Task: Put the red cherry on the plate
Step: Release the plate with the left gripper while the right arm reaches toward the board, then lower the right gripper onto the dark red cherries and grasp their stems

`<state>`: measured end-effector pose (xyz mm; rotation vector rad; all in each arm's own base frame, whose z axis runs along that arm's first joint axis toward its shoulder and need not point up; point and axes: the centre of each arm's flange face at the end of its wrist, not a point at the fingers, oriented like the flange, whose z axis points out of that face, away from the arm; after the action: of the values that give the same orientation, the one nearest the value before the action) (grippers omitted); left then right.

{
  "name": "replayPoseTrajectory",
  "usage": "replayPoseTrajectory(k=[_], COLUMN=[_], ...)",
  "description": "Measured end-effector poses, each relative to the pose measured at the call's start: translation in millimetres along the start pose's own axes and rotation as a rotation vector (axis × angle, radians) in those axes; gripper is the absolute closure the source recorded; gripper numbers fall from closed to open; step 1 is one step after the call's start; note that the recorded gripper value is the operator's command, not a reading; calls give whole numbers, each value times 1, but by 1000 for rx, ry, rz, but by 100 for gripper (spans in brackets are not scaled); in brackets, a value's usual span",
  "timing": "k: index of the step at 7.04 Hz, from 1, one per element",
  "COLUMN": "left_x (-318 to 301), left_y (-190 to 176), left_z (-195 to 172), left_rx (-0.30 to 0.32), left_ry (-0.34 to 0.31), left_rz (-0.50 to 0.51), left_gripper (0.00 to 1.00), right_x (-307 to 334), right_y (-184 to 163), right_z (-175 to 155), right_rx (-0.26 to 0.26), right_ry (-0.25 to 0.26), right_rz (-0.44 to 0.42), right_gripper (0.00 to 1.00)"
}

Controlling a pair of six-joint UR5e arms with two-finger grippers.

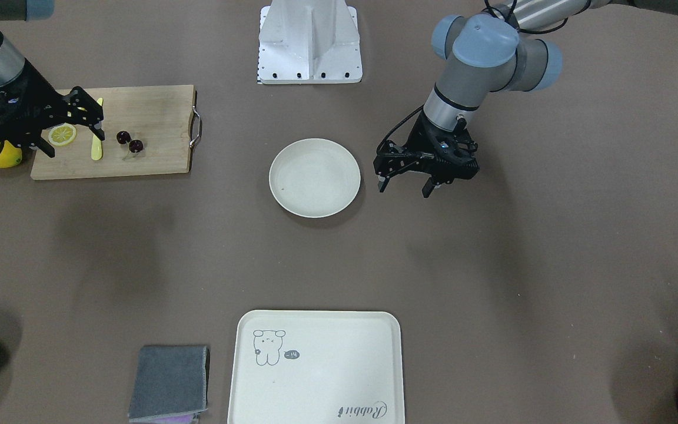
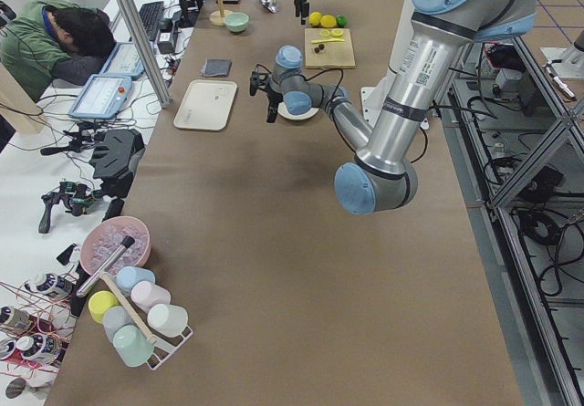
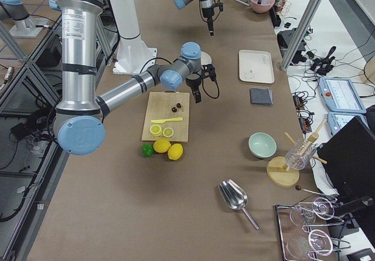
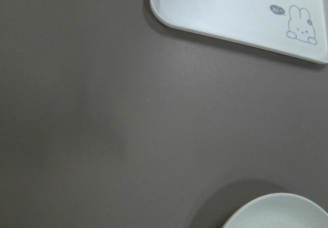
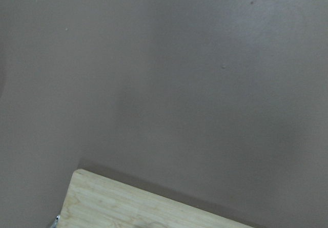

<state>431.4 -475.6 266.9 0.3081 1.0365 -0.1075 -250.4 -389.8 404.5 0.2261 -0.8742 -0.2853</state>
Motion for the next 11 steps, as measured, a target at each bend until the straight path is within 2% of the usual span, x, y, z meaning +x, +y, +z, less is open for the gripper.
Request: replayPoseTrajectory(k=[3, 6, 9, 10, 11], left_x=[-16, -19, -23, -24, -23], left_y=[-19, -19, -14, -14, -13], left_z=[-7, -6, 4, 7, 8], left_rx=[52, 65, 53, 50, 48], left_ry=[-34, -45, -55, -59, -59], left_rz=[38, 38, 41, 41, 42], left_gripper=[2, 2, 2, 2, 2], right_x=[-43, -18, -12, -12, -13], right_y=[32, 76, 91, 94, 97], right_z=[38, 68, 94, 100, 106], right_rx=[-52, -32, -32, -35, -37], right_ry=[-6, -23, -11, -4, -2], right_rz=[-107, -172, -200, -206, -205], right_gripper=[0, 0, 2, 15, 46])
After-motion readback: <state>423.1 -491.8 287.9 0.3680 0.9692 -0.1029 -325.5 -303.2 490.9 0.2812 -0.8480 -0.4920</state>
